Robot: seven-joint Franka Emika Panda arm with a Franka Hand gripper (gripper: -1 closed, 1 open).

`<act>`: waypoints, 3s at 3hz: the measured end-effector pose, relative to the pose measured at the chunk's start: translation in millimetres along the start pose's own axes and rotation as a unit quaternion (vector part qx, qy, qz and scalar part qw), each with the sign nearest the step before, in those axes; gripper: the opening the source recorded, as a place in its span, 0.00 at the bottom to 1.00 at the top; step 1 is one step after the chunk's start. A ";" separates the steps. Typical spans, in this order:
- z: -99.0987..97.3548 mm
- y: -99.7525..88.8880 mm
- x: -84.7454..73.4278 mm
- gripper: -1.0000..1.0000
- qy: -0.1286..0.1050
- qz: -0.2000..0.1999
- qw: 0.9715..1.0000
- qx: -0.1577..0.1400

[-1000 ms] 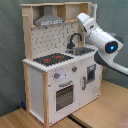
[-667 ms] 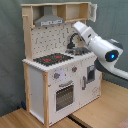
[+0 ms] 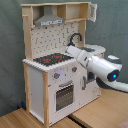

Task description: Play with the kitchen

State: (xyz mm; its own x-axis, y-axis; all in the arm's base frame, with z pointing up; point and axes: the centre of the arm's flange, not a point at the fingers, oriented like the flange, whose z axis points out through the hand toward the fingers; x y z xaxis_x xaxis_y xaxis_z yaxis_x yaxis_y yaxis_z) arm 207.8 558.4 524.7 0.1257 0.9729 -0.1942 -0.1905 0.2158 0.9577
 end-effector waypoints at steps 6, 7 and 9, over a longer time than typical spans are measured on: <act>-86.1 -103.3 -15.6 1.00 0.134 -0.188 0.973 0.018; -94.8 -119.9 -36.3 1.00 0.134 -0.200 0.970 0.029; -99.1 -146.2 -86.2 1.00 0.122 -0.222 0.966 0.048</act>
State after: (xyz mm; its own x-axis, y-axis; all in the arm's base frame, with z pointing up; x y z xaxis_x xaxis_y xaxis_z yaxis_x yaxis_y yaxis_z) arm 128.3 451.3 380.4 -0.0613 0.7799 -0.6229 -0.0774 0.6185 0.7820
